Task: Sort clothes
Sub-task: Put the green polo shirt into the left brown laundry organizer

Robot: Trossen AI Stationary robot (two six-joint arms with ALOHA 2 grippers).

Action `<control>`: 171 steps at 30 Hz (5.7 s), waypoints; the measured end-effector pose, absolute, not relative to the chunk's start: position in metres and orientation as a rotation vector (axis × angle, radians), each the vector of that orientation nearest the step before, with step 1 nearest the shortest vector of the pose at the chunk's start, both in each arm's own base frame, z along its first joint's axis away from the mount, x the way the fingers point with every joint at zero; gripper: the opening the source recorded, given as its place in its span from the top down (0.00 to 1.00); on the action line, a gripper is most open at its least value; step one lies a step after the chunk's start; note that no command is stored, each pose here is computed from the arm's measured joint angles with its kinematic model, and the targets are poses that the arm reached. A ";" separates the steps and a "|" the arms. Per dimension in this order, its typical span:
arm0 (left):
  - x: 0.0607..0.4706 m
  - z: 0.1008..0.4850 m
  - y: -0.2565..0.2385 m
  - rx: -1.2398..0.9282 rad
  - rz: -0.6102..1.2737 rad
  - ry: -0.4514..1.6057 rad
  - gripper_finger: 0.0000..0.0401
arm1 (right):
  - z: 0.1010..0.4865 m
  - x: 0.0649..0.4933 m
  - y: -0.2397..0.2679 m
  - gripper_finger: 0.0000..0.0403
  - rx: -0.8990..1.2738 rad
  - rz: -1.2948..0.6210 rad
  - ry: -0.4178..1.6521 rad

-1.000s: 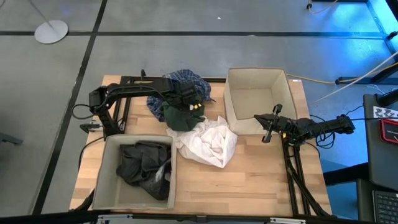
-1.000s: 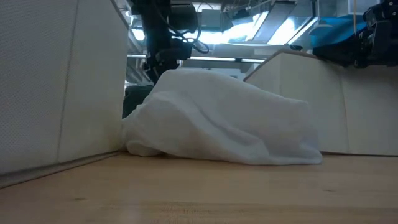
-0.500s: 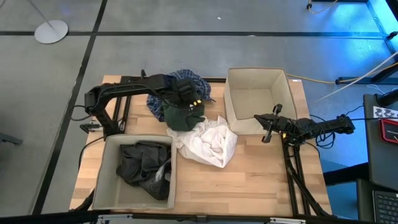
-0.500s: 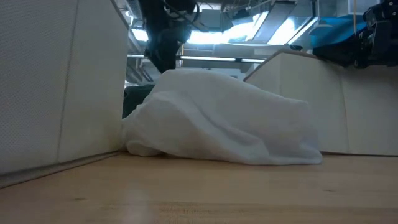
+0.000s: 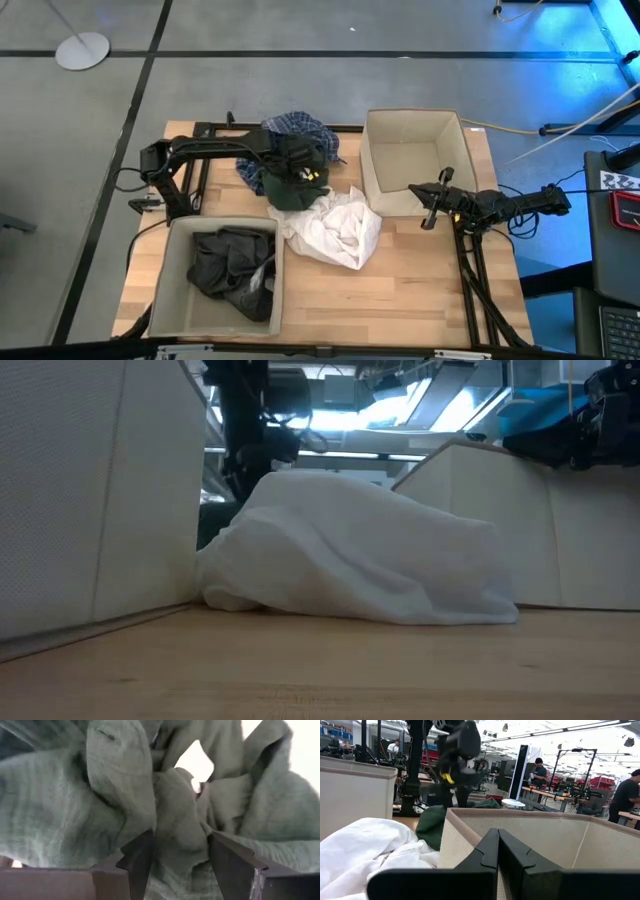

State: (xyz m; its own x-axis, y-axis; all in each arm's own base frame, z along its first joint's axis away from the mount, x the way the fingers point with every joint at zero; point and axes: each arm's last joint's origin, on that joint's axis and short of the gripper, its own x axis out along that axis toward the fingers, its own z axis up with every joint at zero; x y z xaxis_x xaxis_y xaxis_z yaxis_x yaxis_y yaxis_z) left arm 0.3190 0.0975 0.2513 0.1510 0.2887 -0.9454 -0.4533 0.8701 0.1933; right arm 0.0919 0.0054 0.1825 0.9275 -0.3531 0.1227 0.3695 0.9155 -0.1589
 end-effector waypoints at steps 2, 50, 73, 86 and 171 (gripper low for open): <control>0.318 0.245 0.097 -0.148 0.535 1.321 0.55 | 0.183 0.092 0.005 0.97 -0.181 -0.373 -0.092; 0.358 0.311 0.054 0.377 0.651 0.996 0.99 | 0.183 0.092 0.005 0.97 -0.181 -0.371 -0.093; 0.287 0.501 0.032 0.410 0.747 0.480 0.99 | 0.183 0.092 0.005 0.97 -0.181 -0.372 -0.093; 0.171 0.572 0.002 0.194 0.661 0.138 0.99 | 0.183 0.092 0.005 0.97 -0.174 -0.373 -0.099; 0.138 0.406 -0.069 -0.538 0.220 0.195 0.55 | 0.185 0.092 0.005 0.97 -0.167 -0.373 -0.116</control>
State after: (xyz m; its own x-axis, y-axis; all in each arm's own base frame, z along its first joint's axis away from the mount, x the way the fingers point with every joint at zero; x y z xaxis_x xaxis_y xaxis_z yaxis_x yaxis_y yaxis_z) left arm 0.1381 -0.0688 0.4060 0.9581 0.1553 -0.2407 -0.2572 0.8365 -0.4838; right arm 0.0916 0.0053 0.1848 0.9249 -0.3521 0.1435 0.3712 0.9178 -0.1411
